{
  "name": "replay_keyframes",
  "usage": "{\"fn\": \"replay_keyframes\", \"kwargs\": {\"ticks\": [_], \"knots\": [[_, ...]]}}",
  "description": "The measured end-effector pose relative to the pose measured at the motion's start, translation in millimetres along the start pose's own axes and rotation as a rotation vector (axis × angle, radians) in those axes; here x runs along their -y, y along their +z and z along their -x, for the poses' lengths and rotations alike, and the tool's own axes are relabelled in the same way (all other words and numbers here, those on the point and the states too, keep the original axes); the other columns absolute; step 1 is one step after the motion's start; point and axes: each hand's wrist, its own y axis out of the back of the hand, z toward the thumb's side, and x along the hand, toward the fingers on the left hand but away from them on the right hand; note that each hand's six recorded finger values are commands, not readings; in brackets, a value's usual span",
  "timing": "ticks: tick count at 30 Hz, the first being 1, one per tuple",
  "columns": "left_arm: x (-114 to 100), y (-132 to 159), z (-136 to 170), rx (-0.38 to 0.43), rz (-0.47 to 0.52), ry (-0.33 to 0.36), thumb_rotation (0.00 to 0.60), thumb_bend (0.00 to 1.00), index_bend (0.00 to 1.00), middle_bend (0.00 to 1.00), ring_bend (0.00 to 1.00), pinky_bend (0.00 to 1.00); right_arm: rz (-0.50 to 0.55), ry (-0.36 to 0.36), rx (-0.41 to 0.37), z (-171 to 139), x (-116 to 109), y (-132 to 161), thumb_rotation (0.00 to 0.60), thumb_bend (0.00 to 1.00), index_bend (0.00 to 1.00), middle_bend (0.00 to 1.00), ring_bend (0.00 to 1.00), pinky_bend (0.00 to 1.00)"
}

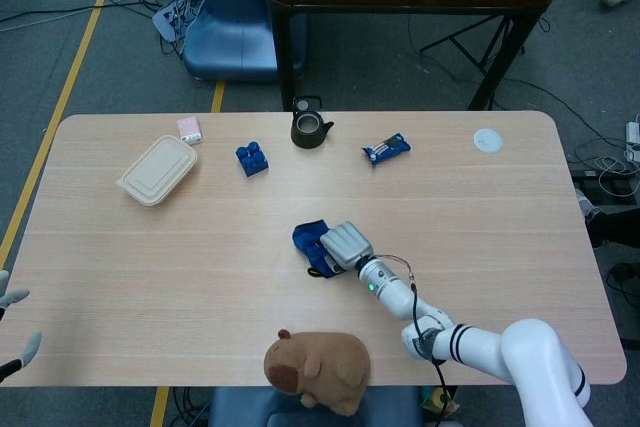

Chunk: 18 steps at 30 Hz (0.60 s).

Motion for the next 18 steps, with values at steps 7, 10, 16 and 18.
{"fn": "replay_keyframes", "kwargs": {"ticks": [7,10,16,18], "knots": [[-0.8,-0.2,0.5,0.0,0.0,0.002,0.6,0.28,0.26,0.09,0.06,0.06,0.006,-0.043,0.125,5.6,-18.1,-42.9,0.6,0.66,0.65,0.65,0.57,0.71],[-0.4,0.1,0.5,0.0,0.0,0.001,0.6,0.28,0.26,0.09,0.06,0.06,0.048,-0.076,0.166,7.2,-29.6,-54.2,0.6,0.66,0.65,0.65,0.57,0.71],[-0.7,1.8,0.3,0.005,-0.001,0.001,0.6,0.28,0.26,0.09,0.06,0.06,0.156,-0.184,0.215,9.6,-61.5,-66.4,0.6,0.65,0.65,0.63,0.55,0.67],[-1.7,1.4,0.8,0.002,-0.001,0.004,0.6,0.28,0.26,0.09,0.06,0.06,0.169,-0.216,0.232,10.2,-71.4,-70.7,0.6,0.65,0.65,0.61,0.53,0.65]]}}
